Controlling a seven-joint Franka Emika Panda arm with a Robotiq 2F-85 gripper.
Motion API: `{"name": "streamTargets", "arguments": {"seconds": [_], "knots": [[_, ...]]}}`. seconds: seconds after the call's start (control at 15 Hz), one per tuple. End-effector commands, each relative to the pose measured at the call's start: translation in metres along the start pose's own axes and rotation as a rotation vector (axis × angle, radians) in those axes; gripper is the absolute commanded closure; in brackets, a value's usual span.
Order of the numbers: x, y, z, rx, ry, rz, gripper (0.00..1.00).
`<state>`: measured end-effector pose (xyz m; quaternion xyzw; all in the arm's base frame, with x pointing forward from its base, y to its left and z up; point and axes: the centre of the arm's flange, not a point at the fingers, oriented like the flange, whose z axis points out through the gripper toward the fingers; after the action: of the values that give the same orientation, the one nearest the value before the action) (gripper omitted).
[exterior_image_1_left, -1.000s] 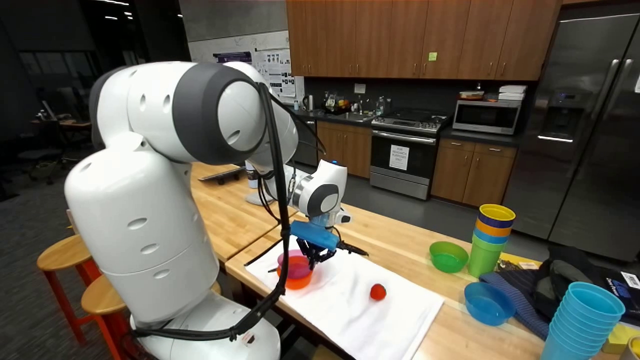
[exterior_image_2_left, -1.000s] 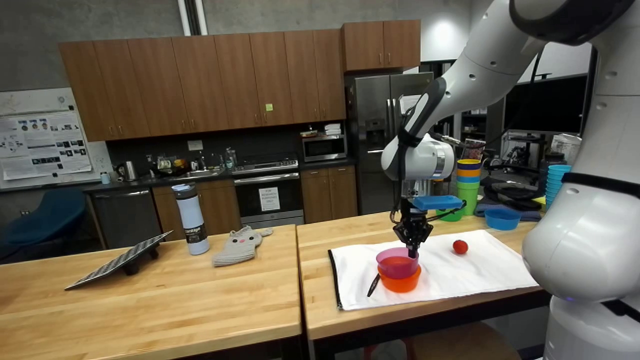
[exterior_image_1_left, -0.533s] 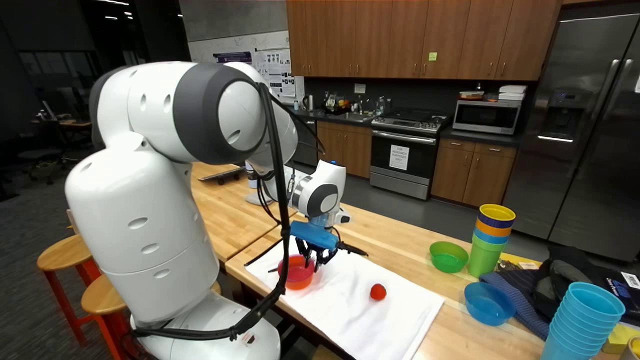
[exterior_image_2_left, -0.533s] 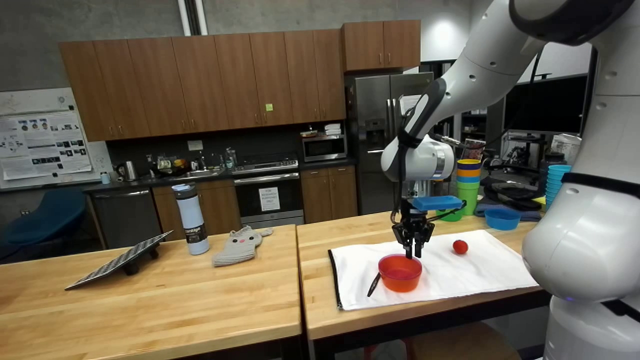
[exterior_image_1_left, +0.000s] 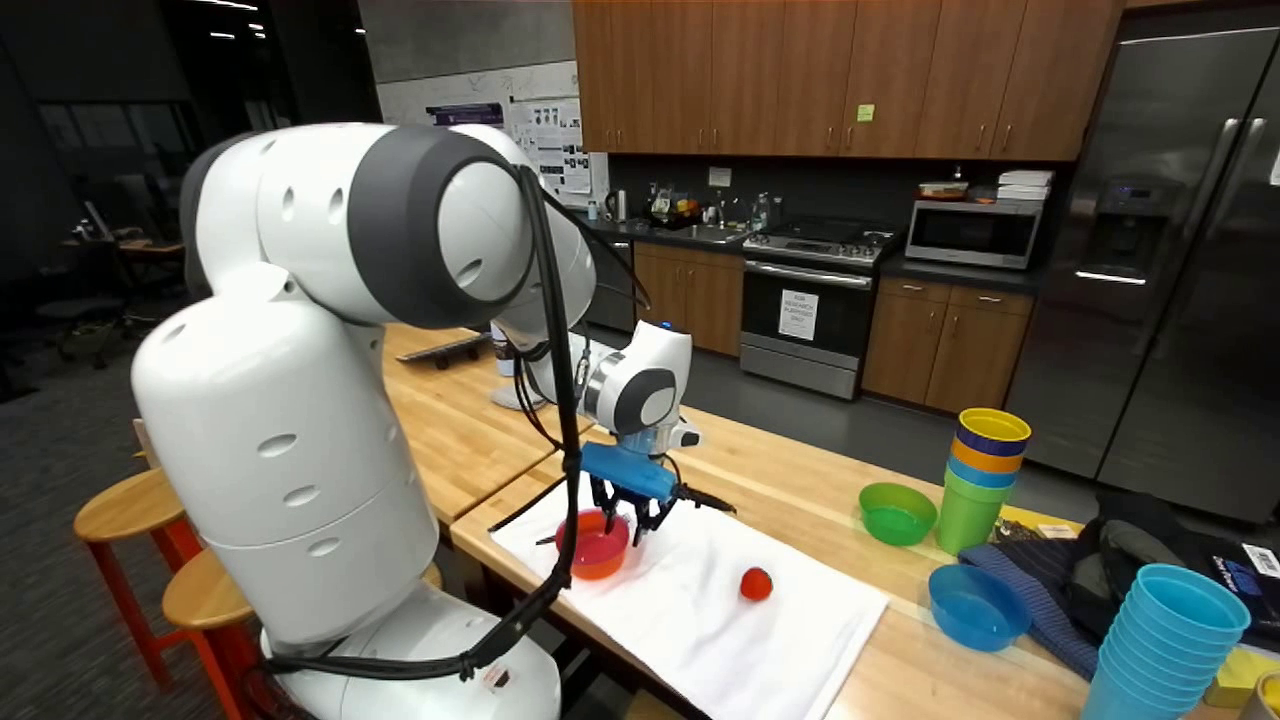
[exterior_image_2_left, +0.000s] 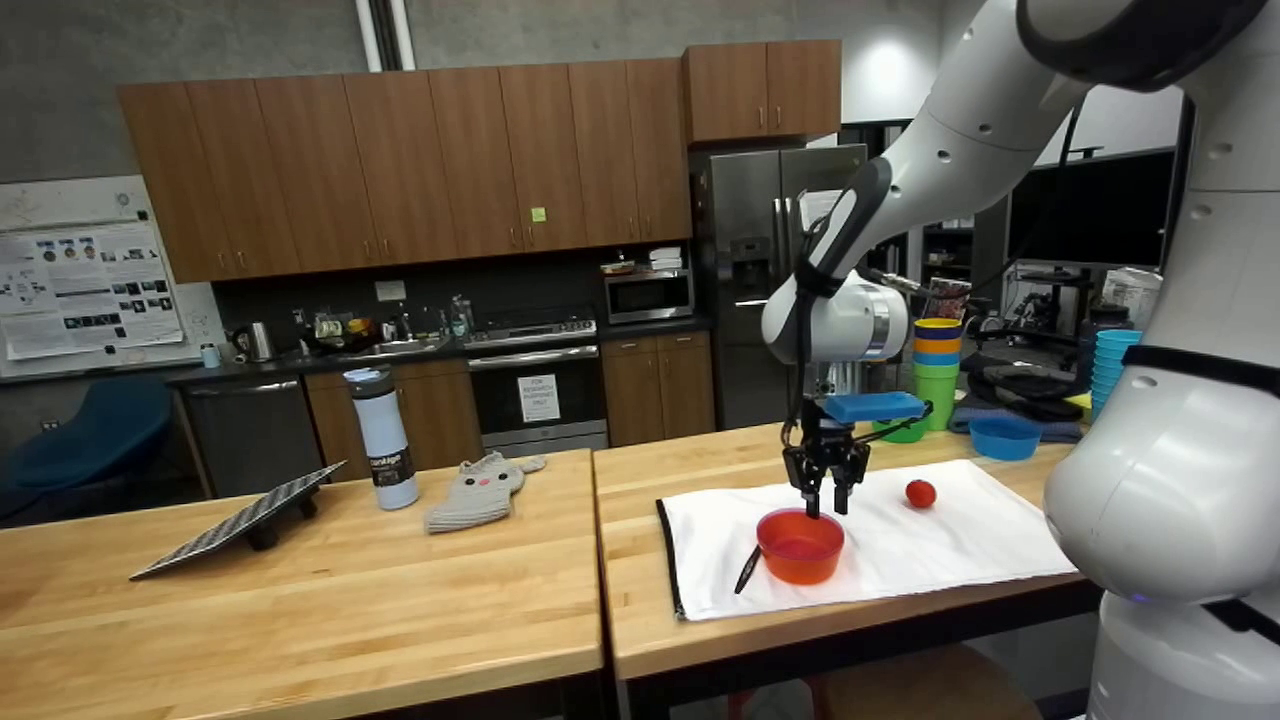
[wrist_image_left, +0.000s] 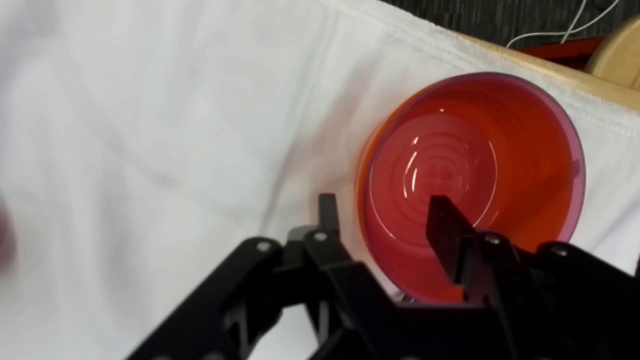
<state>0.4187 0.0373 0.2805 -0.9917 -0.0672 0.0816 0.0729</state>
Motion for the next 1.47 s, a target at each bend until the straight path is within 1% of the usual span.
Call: {"name": "streamTargets", "arguments": {"seconds": [0.0,0.07,0.2,0.27,0.47,0.53,0.6,0.73,0.93,1.07,1.13,1.27,1.4], "knots": [[0.000,0.001,0.003,0.001,-0.002,0.001,0.19],[0.000,0.002,0.004,0.002,-0.003,0.001,0.11],[0.002,0.002,0.009,0.006,-0.007,0.004,0.01],[0.003,0.003,0.012,0.011,-0.013,0.004,0.00],[0.004,0.005,0.020,0.018,-0.025,0.010,0.00],[0.005,0.006,0.022,0.015,-0.024,0.011,0.25],[0.005,0.005,0.024,0.016,-0.025,0.014,0.26],[0.006,0.007,0.025,0.012,-0.022,0.015,0.38],[0.007,0.008,0.026,0.013,-0.016,0.013,0.65],[0.007,0.010,0.025,0.016,-0.007,0.020,0.78],[0.007,0.012,0.023,0.020,-0.003,0.022,0.87],[0.005,0.014,0.022,0.028,0.006,0.030,1.00],[0.006,0.016,0.021,0.026,0.010,0.034,1.00]]}}
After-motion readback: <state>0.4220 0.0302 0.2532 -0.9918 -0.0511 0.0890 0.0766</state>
